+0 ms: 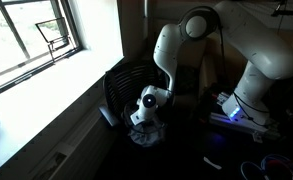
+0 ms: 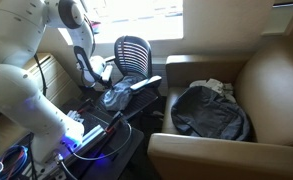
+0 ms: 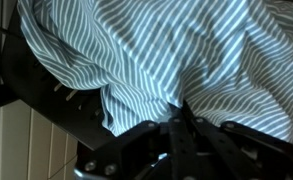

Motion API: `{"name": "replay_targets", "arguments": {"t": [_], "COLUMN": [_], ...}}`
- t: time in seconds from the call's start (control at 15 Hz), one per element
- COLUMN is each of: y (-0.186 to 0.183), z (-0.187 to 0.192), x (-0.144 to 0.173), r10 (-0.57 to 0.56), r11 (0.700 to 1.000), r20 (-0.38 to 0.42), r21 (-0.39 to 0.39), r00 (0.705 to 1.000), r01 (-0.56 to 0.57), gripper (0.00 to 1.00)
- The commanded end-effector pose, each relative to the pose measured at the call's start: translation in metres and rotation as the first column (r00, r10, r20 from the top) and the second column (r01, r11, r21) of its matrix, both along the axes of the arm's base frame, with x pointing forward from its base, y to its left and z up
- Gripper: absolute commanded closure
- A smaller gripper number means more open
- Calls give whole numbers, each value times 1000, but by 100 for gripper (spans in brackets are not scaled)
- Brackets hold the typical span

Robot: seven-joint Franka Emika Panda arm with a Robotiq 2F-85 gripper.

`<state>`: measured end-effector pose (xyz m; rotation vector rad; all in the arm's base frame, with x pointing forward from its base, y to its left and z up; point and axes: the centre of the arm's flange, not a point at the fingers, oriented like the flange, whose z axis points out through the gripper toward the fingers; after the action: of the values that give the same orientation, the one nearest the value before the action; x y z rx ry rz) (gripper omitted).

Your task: Move the clothing from the black chair to the arm chair

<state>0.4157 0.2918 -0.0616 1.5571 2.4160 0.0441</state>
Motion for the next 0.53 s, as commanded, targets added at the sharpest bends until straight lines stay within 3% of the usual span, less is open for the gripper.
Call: {"name": "replay_targets", "arguments": {"t": [0.0,0.07,0.27,0.47], "y": [-4,-17,-52,-85], "z": [17,41,100,160], "x": [11,21,36,47], "r10": [-46,-84,-194,-339], "r11": [995,985,954,890], "r20": [-26,0,94,132], "r21": [89,154,250,367], "r00": [999,996,977,931], "r01": [48,83,165,272], "gripper": [100,100,100,100]}}
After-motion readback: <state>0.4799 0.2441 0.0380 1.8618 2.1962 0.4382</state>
